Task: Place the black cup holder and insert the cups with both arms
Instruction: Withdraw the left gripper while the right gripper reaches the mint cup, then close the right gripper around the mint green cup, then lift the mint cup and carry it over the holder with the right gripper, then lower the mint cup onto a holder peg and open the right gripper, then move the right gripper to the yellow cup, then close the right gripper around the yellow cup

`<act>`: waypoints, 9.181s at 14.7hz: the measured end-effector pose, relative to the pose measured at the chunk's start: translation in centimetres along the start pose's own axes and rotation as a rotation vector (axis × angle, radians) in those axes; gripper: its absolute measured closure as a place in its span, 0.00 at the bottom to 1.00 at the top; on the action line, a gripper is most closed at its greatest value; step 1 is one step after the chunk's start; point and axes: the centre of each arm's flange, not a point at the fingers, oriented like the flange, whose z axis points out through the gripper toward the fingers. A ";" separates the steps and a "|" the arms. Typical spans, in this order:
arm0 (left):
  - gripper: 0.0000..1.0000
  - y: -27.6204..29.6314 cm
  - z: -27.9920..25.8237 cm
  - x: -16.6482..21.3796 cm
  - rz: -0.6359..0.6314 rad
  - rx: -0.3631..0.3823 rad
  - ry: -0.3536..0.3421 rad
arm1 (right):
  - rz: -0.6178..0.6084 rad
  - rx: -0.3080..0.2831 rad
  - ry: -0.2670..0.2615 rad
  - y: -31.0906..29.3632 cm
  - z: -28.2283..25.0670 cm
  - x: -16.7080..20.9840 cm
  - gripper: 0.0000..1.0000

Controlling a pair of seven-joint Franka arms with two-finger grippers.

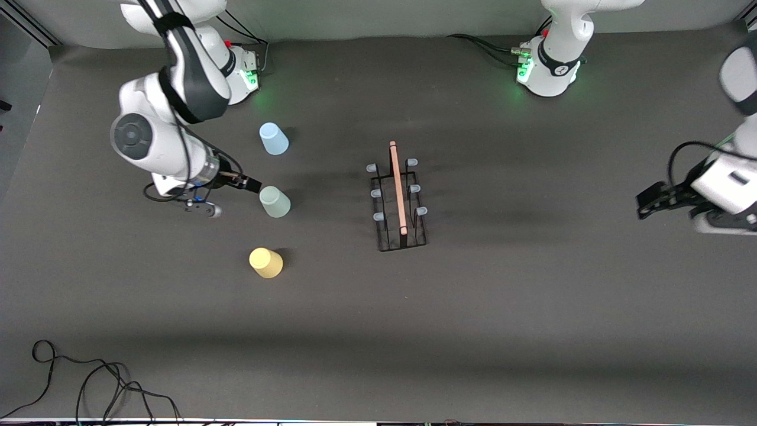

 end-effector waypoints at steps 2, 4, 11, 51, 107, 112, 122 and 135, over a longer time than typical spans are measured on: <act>0.01 -0.6 -1.0 -0.8 -0.007 0.002 0.009 | -0.003 0.007 0.024 0.0 2.3 -0.4 0.01; 0.00 -0.8 -1.5 -1.1 -0.010 0.003 0.014 | 0.004 0.017 0.048 0.1 4.2 0.1 0.00; 0.00 -0.5 -1.2 -1.5 0.035 0.000 -0.023 | 0.029 0.013 0.088 0.3 13.1 2.6 0.00; 0.00 1.0 -5.0 -2.0 0.003 -0.004 -0.060 | 0.284 0.090 0.006 -22.9 -6.4 -4.4 0.33; 0.00 1.5 -4.7 -1.6 0.013 -0.006 -0.075 | -0.002 -0.005 0.132 -9.4 -4.6 12.6 0.00; 0.00 1.6 -4.6 -1.6 0.013 -0.006 -0.075 | -0.013 -0.021 0.182 -7.0 0.8 17.5 0.00; 0.00 1.6 -4.6 -1.6 0.012 -0.006 -0.075 | 0.011 -0.022 0.141 -7.4 8.4 18.9 0.00; 0.00 1.5 -4.6 -1.6 0.012 -0.006 -0.075 | 0.013 -0.028 0.054 -6.7 12.3 17.8 0.14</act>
